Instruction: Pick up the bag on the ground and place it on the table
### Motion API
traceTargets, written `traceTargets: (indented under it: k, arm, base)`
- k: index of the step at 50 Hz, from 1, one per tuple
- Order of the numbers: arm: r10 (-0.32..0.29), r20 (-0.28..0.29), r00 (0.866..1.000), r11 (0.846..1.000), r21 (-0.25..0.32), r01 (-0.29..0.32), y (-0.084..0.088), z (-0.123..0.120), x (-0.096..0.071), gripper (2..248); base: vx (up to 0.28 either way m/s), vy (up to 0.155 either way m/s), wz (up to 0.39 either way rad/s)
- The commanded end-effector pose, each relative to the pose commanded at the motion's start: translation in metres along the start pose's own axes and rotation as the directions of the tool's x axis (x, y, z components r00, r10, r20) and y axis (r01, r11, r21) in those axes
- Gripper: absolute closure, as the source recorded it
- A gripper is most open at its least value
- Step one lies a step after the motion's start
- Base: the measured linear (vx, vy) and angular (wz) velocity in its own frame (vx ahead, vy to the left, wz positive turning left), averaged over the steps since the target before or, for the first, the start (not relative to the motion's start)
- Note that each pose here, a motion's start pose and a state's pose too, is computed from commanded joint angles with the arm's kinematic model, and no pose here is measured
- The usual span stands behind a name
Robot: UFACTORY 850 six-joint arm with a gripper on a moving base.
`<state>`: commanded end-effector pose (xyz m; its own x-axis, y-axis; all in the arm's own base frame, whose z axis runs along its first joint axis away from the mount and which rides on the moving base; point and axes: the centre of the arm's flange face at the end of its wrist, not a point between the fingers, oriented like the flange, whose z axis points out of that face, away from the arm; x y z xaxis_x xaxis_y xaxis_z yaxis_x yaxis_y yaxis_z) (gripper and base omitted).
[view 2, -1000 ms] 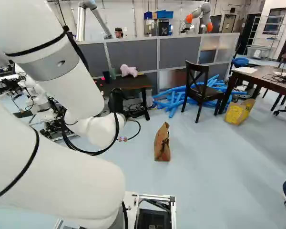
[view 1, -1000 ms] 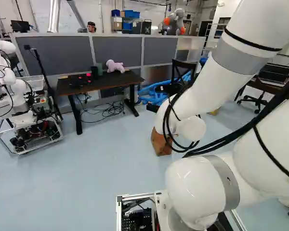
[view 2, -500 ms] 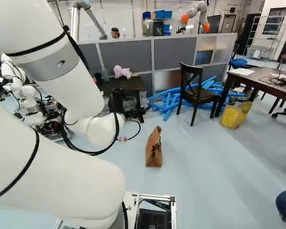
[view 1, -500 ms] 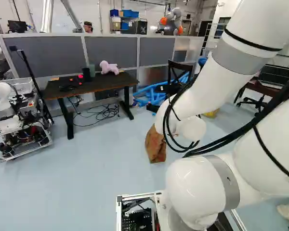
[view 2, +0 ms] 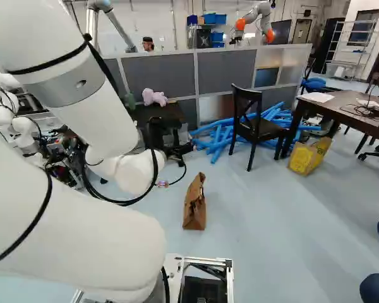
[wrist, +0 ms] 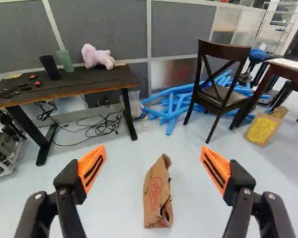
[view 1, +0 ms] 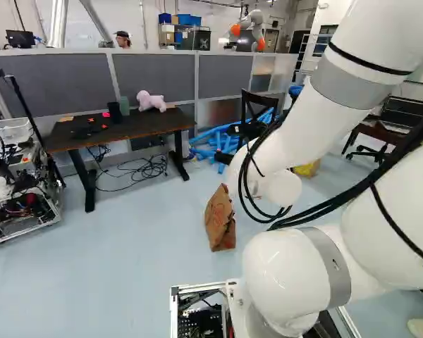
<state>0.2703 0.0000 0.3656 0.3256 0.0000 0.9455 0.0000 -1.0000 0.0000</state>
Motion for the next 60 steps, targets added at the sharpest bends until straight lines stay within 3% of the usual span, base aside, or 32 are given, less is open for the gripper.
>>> traceTargets:
  k: [31, 60]
  arm:
    - [0.003, 0.003, 1.0, 1.0, -0.009, -0.003, 0.003, 0.005, 0.002, 3]
    - [0.011, 0.031, 0.999, 1.0, -0.029, -0.01, 0.009, 0.031, 0.013, 3]
  base:
    - [0.135, -0.096, 0.002]
    - [0.005, -0.002, -0.002]
